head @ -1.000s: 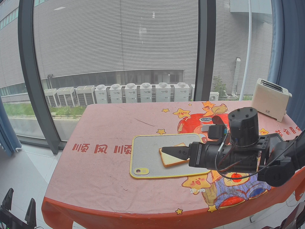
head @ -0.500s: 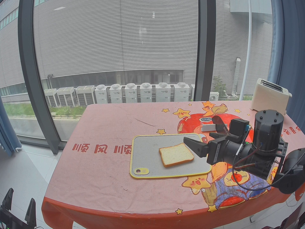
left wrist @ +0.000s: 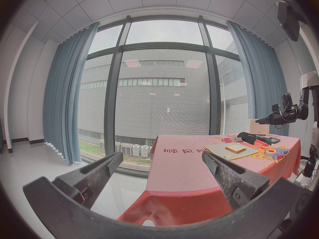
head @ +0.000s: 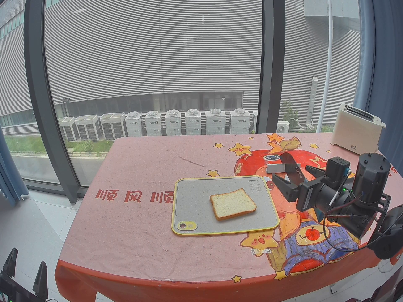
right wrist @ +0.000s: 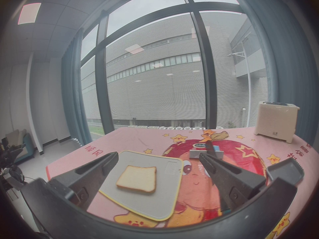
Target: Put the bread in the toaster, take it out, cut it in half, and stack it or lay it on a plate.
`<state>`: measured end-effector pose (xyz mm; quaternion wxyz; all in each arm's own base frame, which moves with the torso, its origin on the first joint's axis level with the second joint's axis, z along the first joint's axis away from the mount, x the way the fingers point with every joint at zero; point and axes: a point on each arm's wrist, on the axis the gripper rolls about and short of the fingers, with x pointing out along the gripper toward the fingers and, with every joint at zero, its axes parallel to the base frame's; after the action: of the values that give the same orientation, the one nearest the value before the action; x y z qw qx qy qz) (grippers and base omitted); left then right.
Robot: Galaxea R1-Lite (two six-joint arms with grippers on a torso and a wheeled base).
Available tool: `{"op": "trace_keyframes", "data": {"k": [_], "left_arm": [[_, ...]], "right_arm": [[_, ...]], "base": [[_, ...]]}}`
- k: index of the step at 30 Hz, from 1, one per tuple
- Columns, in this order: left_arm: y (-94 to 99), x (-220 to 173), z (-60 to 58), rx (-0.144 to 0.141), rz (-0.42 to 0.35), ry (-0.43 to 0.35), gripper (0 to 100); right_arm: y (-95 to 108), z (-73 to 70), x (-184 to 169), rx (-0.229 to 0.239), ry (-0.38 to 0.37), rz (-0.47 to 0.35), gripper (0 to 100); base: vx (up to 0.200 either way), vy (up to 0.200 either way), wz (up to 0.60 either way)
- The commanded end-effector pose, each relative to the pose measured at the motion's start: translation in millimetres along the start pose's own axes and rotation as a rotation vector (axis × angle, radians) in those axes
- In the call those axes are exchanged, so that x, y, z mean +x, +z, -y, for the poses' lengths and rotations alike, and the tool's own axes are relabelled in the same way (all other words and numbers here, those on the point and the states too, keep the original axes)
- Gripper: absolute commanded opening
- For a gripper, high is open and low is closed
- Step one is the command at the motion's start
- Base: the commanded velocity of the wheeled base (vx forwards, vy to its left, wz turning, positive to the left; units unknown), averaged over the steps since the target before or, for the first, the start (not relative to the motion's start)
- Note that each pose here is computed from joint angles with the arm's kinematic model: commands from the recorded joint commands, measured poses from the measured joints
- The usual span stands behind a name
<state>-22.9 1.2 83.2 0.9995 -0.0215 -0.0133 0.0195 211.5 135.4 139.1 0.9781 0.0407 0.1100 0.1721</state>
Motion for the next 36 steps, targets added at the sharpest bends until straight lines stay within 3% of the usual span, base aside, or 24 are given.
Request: {"op": "trace_keyframes", "data": {"k": [1, 5, 8, 12, 27, 36], "left_arm": [[-4.2, 0, -0.2, 0.000, -0.004, 0.000, 100], [-4.2, 0, -0.2, 0.000, -0.004, 0.000, 100], [-4.2, 0, -0.2, 0.000, -0.004, 0.000, 100], [-4.2, 0, -0.2, 0.000, -0.004, 0.000, 100], [-4.2, 0, -0.2, 0.001, -0.004, 0.002, 100], [-4.2, 0, -0.2, 0.001, -0.004, 0.002, 100]], "right_arm": [[5, 13.5, -7, 0.007, -0.049, 0.020, 100], [12, 35.8, -12, 0.010, -0.124, 0.046, 100], [13, 44.7, -13, 0.017, -0.160, 0.050, 100], [3, 60.8, -15, 0.014, -0.215, 0.008, 100], [-16, 64.4, -1, 0.015, -0.186, -0.092, 100], [-34, 76.6, 14, 0.034, -0.189, -0.180, 100]], "base": [[0.000, 0.000, 0.00], [0.000, 0.000, 0.00], [0.000, 0.000, 0.00], [0.000, 0.000, 0.00], [0.000, 0.000, 0.00], [0.000, 0.000, 0.00]]}}
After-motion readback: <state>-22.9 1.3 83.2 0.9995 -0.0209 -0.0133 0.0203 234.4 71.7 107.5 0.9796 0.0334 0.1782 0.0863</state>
